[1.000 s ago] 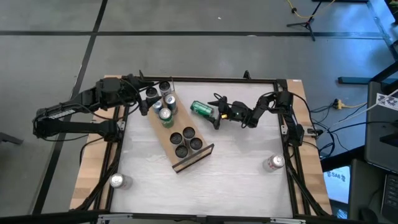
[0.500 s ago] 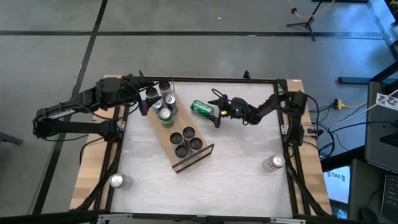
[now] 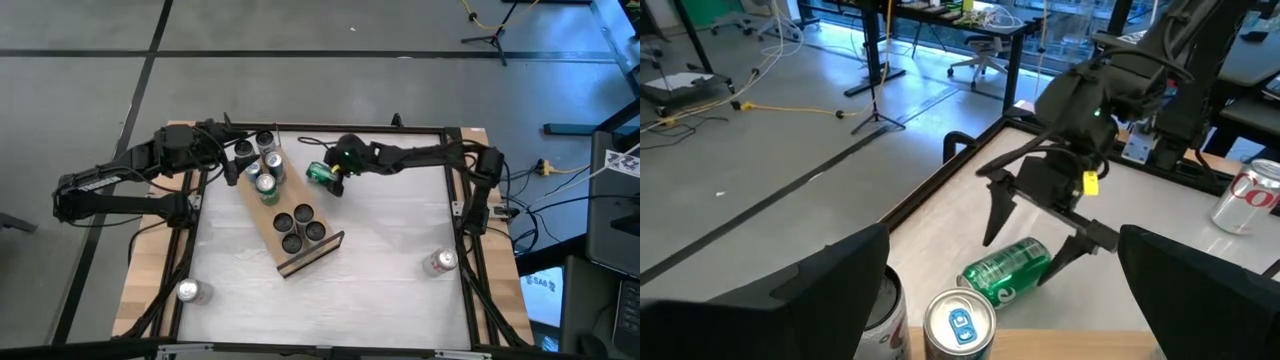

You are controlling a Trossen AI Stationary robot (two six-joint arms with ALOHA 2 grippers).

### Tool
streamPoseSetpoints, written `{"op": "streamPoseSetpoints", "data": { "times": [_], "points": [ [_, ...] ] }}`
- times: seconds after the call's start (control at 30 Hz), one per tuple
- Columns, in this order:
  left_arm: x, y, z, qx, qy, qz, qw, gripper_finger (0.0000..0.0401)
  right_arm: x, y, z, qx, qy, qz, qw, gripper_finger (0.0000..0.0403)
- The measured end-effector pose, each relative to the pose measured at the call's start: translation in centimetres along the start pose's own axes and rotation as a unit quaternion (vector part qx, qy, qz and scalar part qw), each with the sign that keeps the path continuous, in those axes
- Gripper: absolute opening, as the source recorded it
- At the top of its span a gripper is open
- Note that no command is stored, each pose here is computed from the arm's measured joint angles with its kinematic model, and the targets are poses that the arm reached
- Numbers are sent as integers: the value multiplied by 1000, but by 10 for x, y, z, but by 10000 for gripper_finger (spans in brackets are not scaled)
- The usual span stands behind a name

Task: Place canned beverage on shelf
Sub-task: Put the green soda can on the shelf aligned with the other green soda can

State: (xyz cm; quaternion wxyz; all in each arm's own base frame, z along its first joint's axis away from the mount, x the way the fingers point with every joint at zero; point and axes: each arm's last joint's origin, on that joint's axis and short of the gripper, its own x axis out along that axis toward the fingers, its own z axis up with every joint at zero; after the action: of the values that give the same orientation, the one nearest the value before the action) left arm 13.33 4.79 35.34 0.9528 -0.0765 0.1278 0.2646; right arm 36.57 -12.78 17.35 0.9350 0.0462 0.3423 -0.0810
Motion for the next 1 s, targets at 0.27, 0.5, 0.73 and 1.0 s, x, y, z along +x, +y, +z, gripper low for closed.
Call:
{"op": "streamPoseSetpoints", "data": {
  "times": [0.27, 0.5, 0.73, 1.0],
  "points": [
    [0, 0, 0, 0, 0, 0, 1000, 383, 22, -3, 1, 2, 23, 11, 1000, 399],
    [0, 0, 0, 0, -1, 0, 1000, 383, 37, -4, -10, 6, 43, 15, 999, 399],
    [0, 0, 0, 0, -1, 0, 1000, 383, 41, -4, -13, 7, 45, 16, 999, 398],
    [0, 0, 0, 0, -1, 0, 1000, 383, 41, -4, -14, 8, 52, 17, 998, 356]
  ]
}}
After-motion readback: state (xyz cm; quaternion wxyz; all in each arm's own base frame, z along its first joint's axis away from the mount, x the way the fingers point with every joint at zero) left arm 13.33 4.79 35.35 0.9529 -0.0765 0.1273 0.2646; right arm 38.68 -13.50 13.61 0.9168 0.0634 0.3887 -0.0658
